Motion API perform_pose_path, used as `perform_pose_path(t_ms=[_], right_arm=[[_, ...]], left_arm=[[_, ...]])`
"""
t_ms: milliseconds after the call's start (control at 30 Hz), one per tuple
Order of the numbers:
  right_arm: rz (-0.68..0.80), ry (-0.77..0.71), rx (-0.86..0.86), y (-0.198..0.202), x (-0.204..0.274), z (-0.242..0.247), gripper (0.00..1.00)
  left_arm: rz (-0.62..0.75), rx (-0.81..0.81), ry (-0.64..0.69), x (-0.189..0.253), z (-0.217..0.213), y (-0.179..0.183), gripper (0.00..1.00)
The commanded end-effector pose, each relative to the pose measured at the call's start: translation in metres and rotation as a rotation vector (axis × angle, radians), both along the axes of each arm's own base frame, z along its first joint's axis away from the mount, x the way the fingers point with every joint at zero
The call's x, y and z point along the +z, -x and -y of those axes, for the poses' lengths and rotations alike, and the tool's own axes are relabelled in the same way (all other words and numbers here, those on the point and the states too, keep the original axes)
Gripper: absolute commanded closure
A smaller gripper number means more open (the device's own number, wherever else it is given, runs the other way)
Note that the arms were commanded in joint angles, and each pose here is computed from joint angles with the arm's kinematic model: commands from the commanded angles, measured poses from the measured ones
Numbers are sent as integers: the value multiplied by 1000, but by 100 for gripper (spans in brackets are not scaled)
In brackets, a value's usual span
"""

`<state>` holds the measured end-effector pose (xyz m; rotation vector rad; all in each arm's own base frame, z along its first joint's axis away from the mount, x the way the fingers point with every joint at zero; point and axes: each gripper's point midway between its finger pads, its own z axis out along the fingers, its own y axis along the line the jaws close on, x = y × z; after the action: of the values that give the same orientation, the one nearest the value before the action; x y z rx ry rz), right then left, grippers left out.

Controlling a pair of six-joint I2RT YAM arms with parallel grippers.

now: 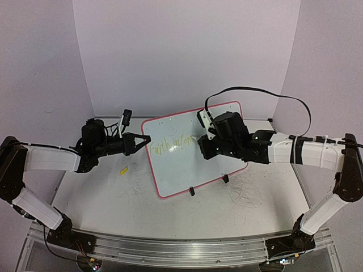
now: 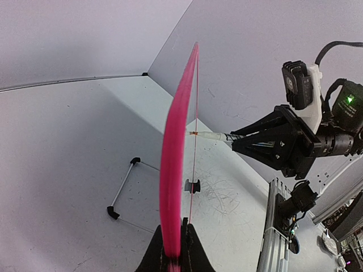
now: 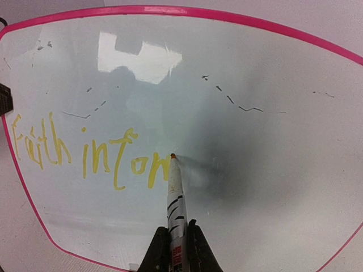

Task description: Write a sentence on the whiteboard

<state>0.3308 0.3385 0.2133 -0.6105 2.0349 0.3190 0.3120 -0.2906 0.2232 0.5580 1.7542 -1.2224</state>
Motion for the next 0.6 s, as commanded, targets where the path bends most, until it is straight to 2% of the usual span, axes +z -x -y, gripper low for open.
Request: perform_pose_path(t_ms=[0,367,567], right_arm=[[-5,-17,-32,1,2,10,100],[-48,-3,-14,14,-11,12,100],[22,-67,-13,7,29,8,100]], left_arm=[[34,20,-42,-2,-3,0,100],[30,20,-43,-4,-3,0,100],[29,20,-44,-4,-2,-1,100]])
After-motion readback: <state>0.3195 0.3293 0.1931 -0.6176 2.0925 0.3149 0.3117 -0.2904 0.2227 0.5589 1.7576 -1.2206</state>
